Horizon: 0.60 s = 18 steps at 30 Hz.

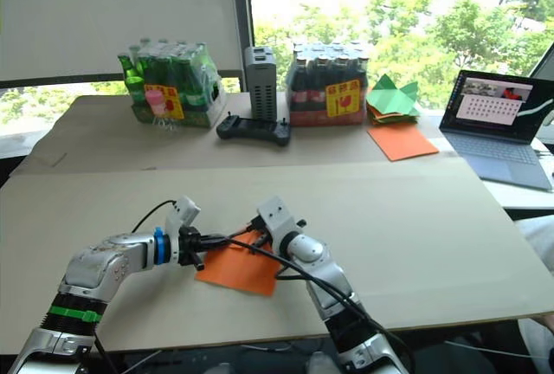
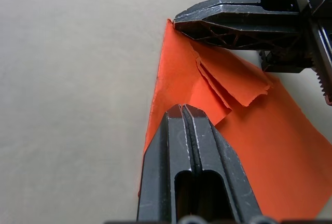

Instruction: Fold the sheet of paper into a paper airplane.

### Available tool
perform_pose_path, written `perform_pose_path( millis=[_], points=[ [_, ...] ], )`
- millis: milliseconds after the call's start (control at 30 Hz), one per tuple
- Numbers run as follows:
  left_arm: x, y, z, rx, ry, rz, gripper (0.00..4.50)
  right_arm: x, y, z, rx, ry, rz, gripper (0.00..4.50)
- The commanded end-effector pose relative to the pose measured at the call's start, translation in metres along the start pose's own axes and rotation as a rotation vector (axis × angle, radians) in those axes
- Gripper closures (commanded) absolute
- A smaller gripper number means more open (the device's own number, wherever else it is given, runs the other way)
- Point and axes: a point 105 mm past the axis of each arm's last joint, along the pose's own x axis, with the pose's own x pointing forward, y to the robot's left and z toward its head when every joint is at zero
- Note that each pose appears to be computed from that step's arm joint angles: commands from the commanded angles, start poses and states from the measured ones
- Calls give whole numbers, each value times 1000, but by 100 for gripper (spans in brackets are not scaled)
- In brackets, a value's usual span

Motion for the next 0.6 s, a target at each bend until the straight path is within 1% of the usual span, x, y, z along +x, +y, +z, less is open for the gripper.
perform_pose_path(
  millis=[33, 133, 233, 367, 500, 600],
  points=[
    [4, 1, -3, 3, 26, 13, 446, 1, 18, 7, 13, -41, 72, 450],
    [5, 0, -2, 5, 27, 8, 446, 1, 21, 16, 35, -79, 96, 450],
    [7, -1, -2, 7, 28, 6, 446, 0, 26, 17, 13, -80, 122, 450],
    [9, 0, 0, 17, 22, 13, 446, 1, 28, 6, -5, -32, 120, 450],
    [13, 15, 11, 20, -16, 99, 446, 1, 26, -3, -14, 6, 108, 450],
    [16, 15, 16, 19, -27, 93, 446, 1, 26, -6, -19, 14, 109, 450]
  ],
)
